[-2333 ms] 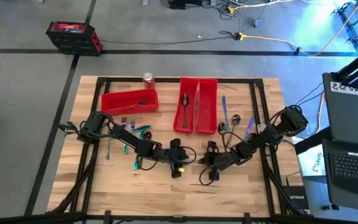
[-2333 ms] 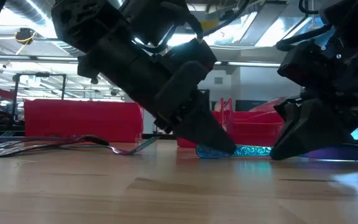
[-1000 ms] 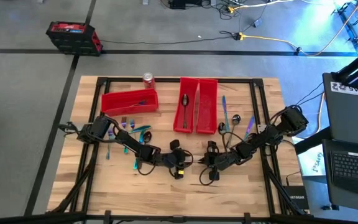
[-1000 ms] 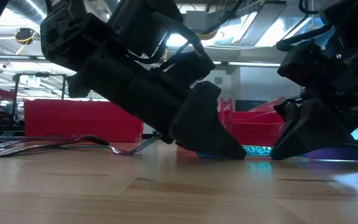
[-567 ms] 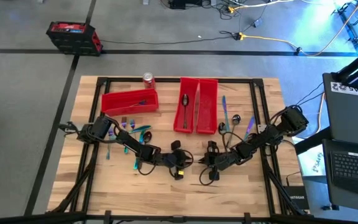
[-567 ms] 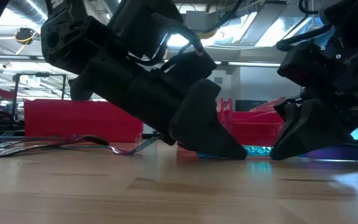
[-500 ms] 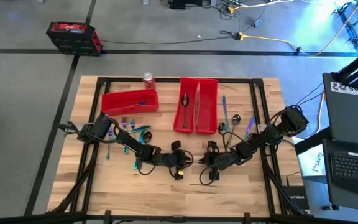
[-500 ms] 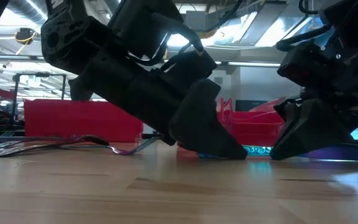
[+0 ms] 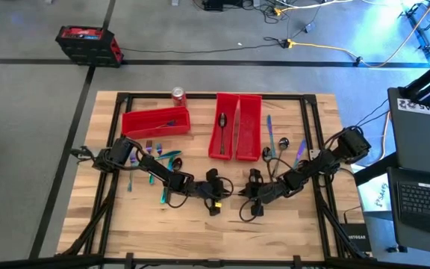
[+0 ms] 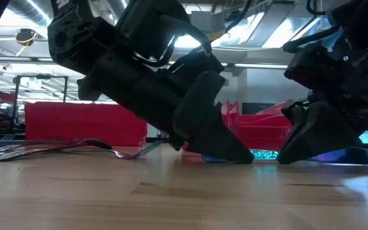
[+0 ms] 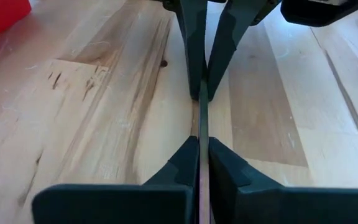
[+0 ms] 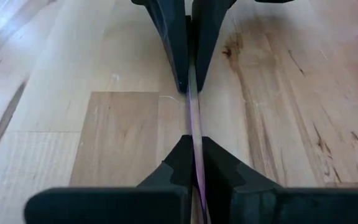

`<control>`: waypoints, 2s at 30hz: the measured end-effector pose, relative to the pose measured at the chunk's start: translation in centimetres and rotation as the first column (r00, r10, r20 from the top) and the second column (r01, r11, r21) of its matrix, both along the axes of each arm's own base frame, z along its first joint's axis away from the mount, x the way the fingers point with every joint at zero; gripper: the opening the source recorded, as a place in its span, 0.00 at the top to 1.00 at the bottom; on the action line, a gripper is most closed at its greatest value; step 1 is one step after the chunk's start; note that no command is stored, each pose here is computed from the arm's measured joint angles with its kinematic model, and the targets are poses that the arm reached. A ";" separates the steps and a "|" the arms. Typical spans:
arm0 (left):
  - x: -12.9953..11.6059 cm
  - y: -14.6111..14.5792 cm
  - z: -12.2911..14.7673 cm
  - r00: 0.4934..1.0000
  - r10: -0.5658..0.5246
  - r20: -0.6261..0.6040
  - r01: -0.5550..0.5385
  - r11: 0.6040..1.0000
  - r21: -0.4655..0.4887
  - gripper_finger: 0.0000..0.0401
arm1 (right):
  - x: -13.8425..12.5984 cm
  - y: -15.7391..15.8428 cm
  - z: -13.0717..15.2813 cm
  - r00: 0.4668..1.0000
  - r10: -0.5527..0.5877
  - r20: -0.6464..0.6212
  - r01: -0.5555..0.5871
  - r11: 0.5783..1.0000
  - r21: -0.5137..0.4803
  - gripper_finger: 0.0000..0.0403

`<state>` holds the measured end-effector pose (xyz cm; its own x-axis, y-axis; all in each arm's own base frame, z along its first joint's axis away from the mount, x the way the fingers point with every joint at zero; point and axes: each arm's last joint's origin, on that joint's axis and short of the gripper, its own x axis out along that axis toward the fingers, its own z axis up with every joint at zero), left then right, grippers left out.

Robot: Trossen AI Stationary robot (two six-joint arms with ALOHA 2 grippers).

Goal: Sort silverware
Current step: Put the blue table knife into the right red bin

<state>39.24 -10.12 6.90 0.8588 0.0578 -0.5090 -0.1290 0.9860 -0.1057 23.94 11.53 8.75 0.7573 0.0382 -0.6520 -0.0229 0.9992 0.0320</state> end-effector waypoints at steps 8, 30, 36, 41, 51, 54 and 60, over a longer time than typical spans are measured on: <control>0.0 0.1 0.0 0.999 0.051 0.006 -0.050 0.995 -0.080 1.00 | 0.2 0.0 2.7 0.996 -0.015 0.088 0.013 1.000 0.024 0.76; 0.0 0.0 7.0 0.987 0.104 0.123 -0.084 0.984 -0.157 1.00 | -1.3 -1.0 21.1 0.923 -0.086 0.375 0.070 0.996 0.056 0.60; -0.8 0.4 10.1 0.968 0.208 0.142 -0.181 0.966 -0.185 1.00 | -3.2 -1.8 25.3 0.909 -0.041 0.414 0.043 0.999 0.003 0.60; -1.0 1.0 12.8 0.935 0.279 0.221 -0.239 0.952 -0.190 1.00 | -4.3 -1.5 27.5 0.886 -0.001 0.463 0.029 0.998 -0.053 0.60; 0.6 1.7 18.1 0.796 0.533 0.285 -0.519 0.845 -0.131 1.00 | -5.9 -0.3 28.8 0.889 0.009 0.458 0.076 0.983 -0.167 0.60; 0.8 2.0 19.6 0.752 0.599 0.277 -0.601 0.795 -0.088 1.00 | -6.5 0.2 29.4 0.884 0.031 0.467 0.055 0.984 -0.170 0.60; 2.0 3.6 21.0 0.646 0.714 0.271 -0.698 0.696 -0.168 1.00 | -7.3 0.7 30.8 0.866 0.100 0.490 0.006 0.978 -0.211 0.60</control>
<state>41.27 -6.52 27.94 0.6715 0.6940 -0.2597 -0.7391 0.6027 -0.3007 16.66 12.24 39.55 0.9821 -0.0079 -0.1880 -0.0294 0.9804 -0.1946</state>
